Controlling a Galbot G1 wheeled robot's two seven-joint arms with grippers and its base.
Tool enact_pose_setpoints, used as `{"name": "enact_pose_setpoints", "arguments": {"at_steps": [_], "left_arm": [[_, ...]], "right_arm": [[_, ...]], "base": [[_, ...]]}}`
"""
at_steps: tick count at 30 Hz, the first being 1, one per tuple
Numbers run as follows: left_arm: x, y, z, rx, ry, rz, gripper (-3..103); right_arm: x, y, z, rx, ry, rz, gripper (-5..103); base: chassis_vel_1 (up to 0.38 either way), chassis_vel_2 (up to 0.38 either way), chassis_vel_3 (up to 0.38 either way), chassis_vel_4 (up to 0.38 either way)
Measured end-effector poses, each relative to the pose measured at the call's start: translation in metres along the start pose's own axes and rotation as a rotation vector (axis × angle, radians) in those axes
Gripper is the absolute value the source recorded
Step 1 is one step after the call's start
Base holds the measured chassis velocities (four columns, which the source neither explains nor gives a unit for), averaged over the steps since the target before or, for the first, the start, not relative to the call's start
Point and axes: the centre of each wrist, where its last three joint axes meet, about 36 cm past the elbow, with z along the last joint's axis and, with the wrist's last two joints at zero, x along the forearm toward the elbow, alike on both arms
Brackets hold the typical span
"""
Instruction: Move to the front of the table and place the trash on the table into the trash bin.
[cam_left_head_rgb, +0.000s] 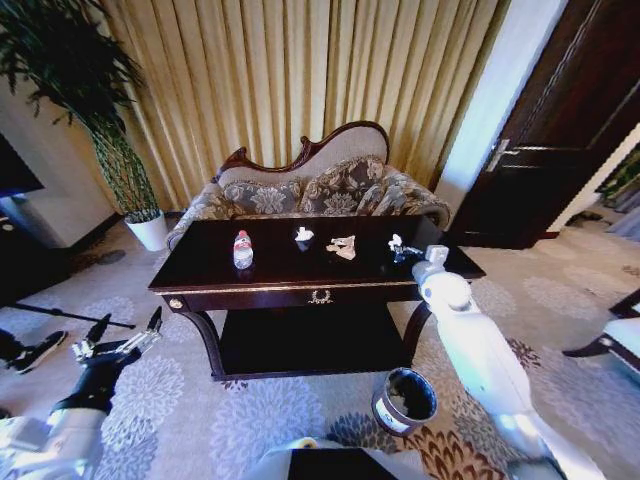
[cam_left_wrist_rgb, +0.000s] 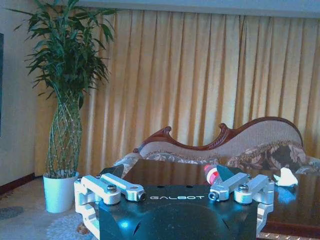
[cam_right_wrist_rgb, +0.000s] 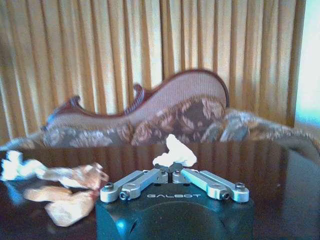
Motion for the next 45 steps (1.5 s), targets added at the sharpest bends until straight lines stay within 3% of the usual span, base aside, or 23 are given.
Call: {"name": "enact_pose_setpoints", "arguments": {"at_steps": [7, 14, 22, 38, 45], "left_arm": [[-0.002, -0.001, -0.004, 0.017, -0.006, -0.003, 100], [-0.002, -0.001, -0.004, 0.022, -0.006, 0.006, 100], [-0.004, 0.000, -0.006, 0.010, -0.009, 0.019, 100], [-0.002, 0.001, -0.007, 0.001, -0.002, 0.011, 100], [-0.002, 0.001, -0.006, 0.005, -0.005, 0.010, 100]], "right_arm": [[0.068, 0.008, 0.002, -0.009, -0.071, -0.008, 0], [0.134, 0.014, 0.024, 0.031, -0.119, 0.005, 0], [0.173, 0.025, 0.036, 0.021, -0.118, 0.024, 0], [0.187, 0.032, 0.044, 0.033, -0.102, 0.046, 0], [0.150, 0.002, 0.115, 0.029, 0.074, 0.111, 0]], "base": [[0.000, 0.000, 0.000, 0.000], [0.000, 0.000, 0.000, 0.000], [0.000, 0.000, 0.000, 0.000], [0.117, -0.119, -0.120, 0.122], [0.083, -0.093, -0.109, 0.124]]}}
